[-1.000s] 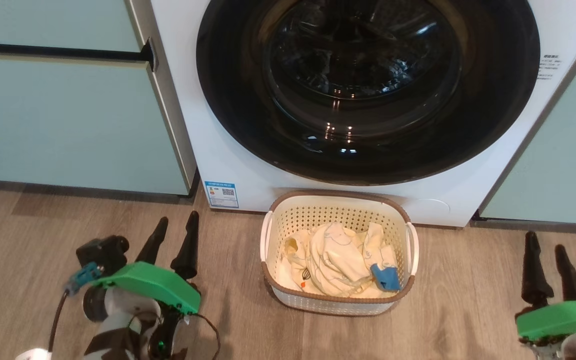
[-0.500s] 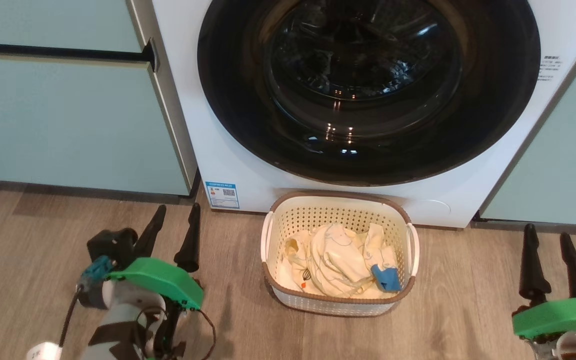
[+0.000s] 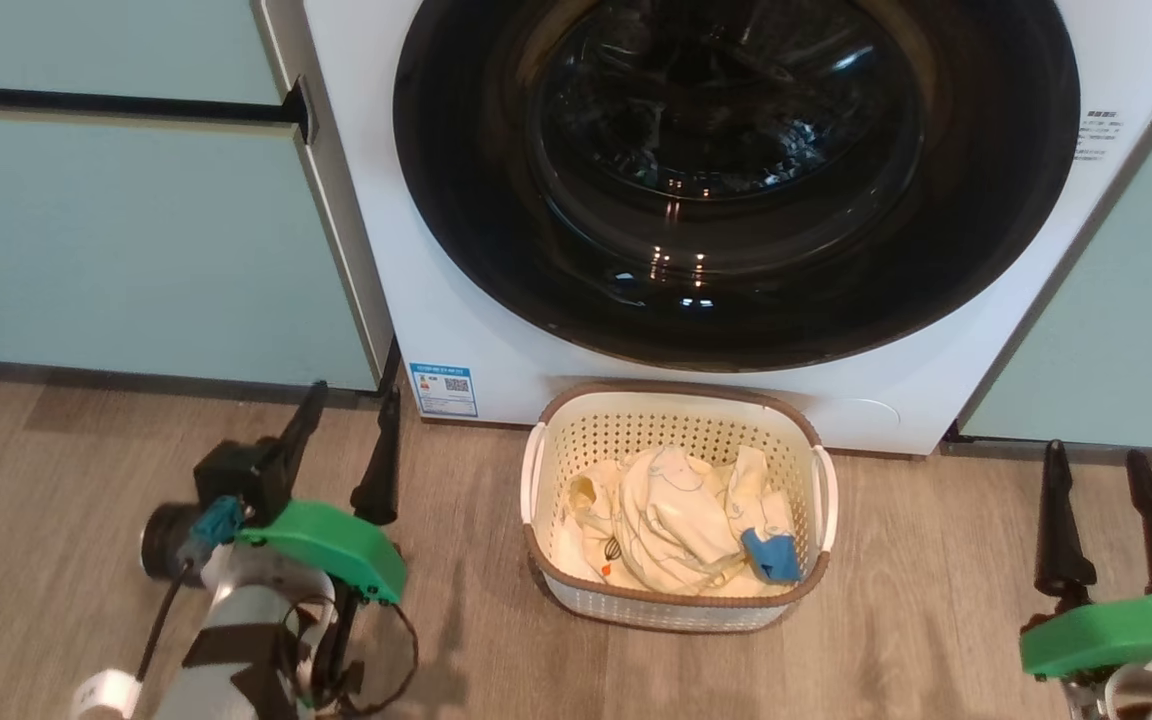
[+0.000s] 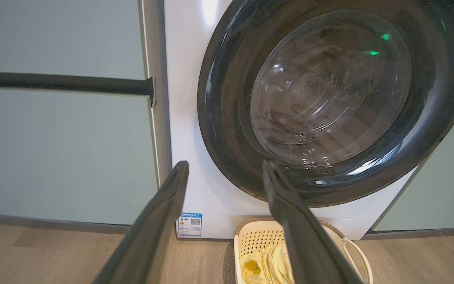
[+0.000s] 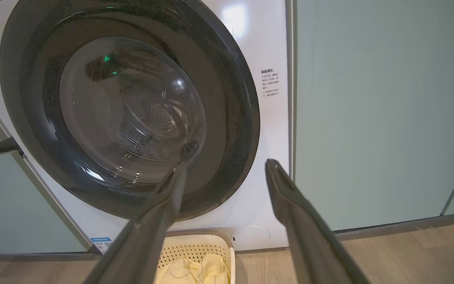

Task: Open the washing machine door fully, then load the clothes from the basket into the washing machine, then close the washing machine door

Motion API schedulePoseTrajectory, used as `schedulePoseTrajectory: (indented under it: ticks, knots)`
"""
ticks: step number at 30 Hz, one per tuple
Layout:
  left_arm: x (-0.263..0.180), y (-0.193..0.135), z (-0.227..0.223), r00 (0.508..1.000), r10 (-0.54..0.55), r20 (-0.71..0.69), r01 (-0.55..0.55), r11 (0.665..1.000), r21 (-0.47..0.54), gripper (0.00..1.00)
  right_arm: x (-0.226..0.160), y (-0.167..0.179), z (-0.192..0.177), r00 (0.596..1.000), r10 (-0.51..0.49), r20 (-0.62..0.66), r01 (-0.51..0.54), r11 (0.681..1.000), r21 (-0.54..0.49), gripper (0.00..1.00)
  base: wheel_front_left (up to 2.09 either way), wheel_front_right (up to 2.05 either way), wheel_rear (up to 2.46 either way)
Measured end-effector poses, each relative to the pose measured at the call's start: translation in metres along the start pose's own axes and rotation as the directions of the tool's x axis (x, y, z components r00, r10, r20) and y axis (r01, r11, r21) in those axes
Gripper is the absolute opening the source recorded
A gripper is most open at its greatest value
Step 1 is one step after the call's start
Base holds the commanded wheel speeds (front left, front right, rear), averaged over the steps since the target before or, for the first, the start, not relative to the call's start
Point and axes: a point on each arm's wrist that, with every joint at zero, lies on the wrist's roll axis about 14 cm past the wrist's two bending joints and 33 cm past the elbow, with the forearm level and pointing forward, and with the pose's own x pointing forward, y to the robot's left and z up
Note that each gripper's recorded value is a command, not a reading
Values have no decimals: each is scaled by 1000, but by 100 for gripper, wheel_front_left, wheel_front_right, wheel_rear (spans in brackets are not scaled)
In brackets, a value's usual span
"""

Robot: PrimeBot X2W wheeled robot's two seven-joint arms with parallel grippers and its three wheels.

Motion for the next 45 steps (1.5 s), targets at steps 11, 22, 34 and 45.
schedulePoseTrajectory:
  ticks: [11,22,34,45]
  knots:
    - [5,-1,5,999,-22,25,20,996,81,100,1,0,4,1000,12,24,-11,997,-78,100,0,0,0]
    - [4,0,-3,1000,-21,0,21,997,72,100,0,-3,1,1000,-6,20,6,1000,-9,100,0,0,0]
    - [0,8,-15,999,7,-41,-4,998,61,100,-1,0,-1,1000,2,12,-2,1000,-8,100,0,0,0]
    - [2,11,-18,998,19,-52,-16,998,56,100,-1,5,-5,1000,16,2,-16,1000,-8,100,-1,4,-3]
